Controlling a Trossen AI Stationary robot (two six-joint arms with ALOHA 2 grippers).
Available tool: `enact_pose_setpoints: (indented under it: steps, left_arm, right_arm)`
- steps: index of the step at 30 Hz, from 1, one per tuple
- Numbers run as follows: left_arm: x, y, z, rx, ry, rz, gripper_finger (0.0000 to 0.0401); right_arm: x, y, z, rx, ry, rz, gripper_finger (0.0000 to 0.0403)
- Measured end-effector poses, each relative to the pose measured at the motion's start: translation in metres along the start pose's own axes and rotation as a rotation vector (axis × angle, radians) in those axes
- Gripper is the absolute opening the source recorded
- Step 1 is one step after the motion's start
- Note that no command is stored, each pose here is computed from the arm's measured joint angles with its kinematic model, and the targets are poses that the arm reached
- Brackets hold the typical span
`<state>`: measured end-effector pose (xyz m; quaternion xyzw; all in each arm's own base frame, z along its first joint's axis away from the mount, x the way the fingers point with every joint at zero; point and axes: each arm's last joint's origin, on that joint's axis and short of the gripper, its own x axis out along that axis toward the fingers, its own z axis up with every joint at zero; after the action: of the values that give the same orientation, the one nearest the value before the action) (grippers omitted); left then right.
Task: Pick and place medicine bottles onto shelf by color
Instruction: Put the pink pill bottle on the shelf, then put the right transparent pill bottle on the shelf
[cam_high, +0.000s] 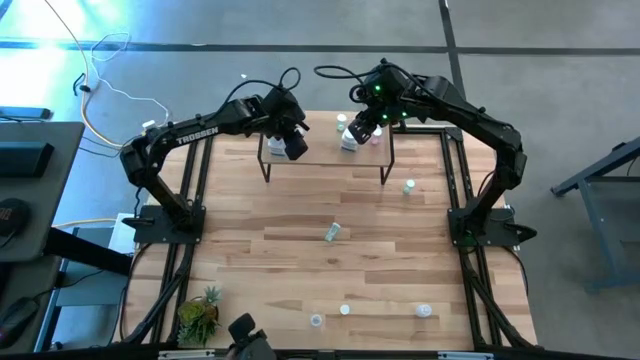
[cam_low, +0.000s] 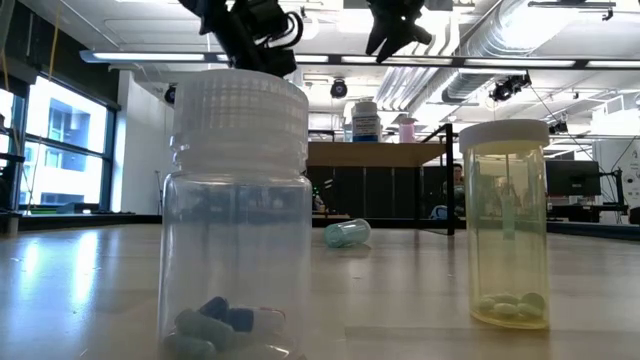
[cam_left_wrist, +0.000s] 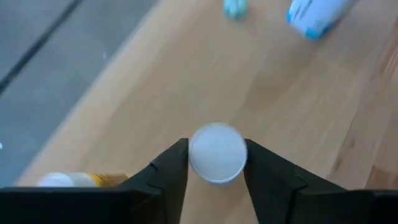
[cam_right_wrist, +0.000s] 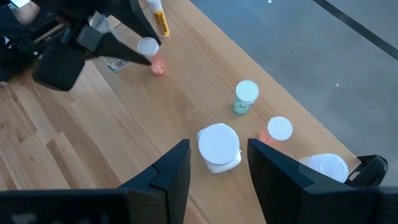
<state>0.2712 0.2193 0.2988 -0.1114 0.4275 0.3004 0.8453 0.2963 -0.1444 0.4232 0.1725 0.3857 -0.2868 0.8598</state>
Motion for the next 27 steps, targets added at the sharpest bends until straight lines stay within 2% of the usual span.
enact_pose_setpoints:
  steps: [12,18,27]
  left_arm:
    - [0.000,0.000,0.001,-0.001,-0.007,0.001,0.0225]
    - [-0.002,0.000,0.001,-0.001,-0.017,0.001,0.0232]
    - [-0.022,0.002,0.006,-0.007,-0.100,0.009,0.0232]
  right_arm:
    - [0.000,0.000,0.000,0.003,0.001,0.001,0.0149]
    - [0.000,0.000,0.000,0.003,0.001,0.002,0.0149]
    - [-0.001,0.000,0.000,0.000,0.001,0.005,0.0149]
